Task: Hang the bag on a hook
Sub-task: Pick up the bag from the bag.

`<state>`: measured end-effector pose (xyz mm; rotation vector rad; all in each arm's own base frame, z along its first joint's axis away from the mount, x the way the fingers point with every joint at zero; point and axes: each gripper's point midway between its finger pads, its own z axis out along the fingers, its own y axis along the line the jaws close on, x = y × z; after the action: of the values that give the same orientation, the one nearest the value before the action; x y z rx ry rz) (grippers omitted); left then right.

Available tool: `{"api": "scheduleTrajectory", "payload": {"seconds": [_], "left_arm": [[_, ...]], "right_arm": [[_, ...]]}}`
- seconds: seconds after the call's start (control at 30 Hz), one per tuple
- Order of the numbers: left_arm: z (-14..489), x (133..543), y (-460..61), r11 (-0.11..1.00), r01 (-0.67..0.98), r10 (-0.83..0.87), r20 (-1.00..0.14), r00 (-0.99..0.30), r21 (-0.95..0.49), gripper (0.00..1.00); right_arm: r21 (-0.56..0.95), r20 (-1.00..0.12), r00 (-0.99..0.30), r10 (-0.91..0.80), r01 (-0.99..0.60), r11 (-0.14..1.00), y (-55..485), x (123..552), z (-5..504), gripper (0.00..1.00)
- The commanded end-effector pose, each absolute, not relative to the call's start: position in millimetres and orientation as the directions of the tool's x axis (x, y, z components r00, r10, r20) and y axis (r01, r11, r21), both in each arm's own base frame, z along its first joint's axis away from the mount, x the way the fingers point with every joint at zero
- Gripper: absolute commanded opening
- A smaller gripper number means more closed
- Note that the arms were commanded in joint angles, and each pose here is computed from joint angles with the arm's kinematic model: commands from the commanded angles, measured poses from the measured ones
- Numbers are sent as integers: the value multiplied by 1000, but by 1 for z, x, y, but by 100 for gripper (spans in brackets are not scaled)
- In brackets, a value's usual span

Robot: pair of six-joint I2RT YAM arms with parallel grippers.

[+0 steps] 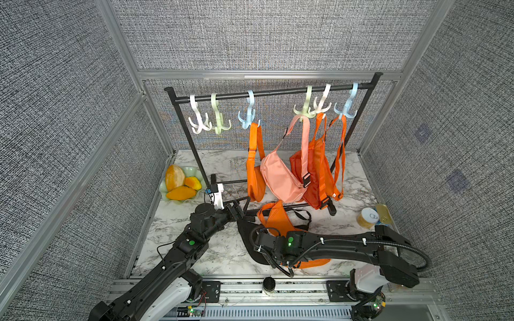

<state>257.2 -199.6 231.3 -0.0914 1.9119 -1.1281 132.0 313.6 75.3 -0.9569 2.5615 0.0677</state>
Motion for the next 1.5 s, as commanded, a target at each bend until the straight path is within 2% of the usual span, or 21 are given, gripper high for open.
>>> {"api": "scheduleTrajectory", "payload": {"seconds": [0.0, 0.2, 0.33, 0.6, 0.7, 0.87, 1.0, 1.23, 1.4, 1.47], "left_arm": [[240, 256, -197, 591, 363, -455, -669, -588, -721, 86], [256, 255, -195, 600, 389, -441, -695, -568, -699, 86], [261, 249, -208, 564, 441, -398, -698, -595, -698, 90], [282, 234, -236, 411, 506, -357, -645, -676, -758, 96], [296, 225, -244, 361, 536, -354, -644, -678, -763, 97], [320, 202, -277, 217, 604, -321, -641, -697, -766, 98], [330, 188, -313, 147, 636, -268, -649, -712, -758, 98], [333, 192, -342, 84, 633, -249, -631, -735, -770, 98], [333, 192, -355, 75, 630, -225, -629, -744, -773, 93], [330, 193, -357, 81, 628, -225, -628, -745, -774, 88]], "right_arm": [[-145, -429, -686, -587, -589, 795, 306, 141, 88, 0], [-104, -528, -660, -535, -575, 811, 300, 145, 122, 0], [-86, -631, -620, -467, -542, 836, 284, 153, 164, 0], [-55, -862, -428, -273, -455, 889, 231, 179, 267, 0], [-4, -913, -361, -192, -462, 887, 217, 180, 301, 0], [18, -955, -272, -122, -462, 887, 203, 181, 338, 0], [15, -964, -241, -113, -474, 880, 207, 182, 349, 0], [14, -958, -250, -141, -533, 846, 231, 178, 337, 0], [-30, -949, -246, -199, -557, 830, 248, 175, 323, 0], [-52, -946, -239, -220, -557, 829, 251, 175, 321, 0]]}}
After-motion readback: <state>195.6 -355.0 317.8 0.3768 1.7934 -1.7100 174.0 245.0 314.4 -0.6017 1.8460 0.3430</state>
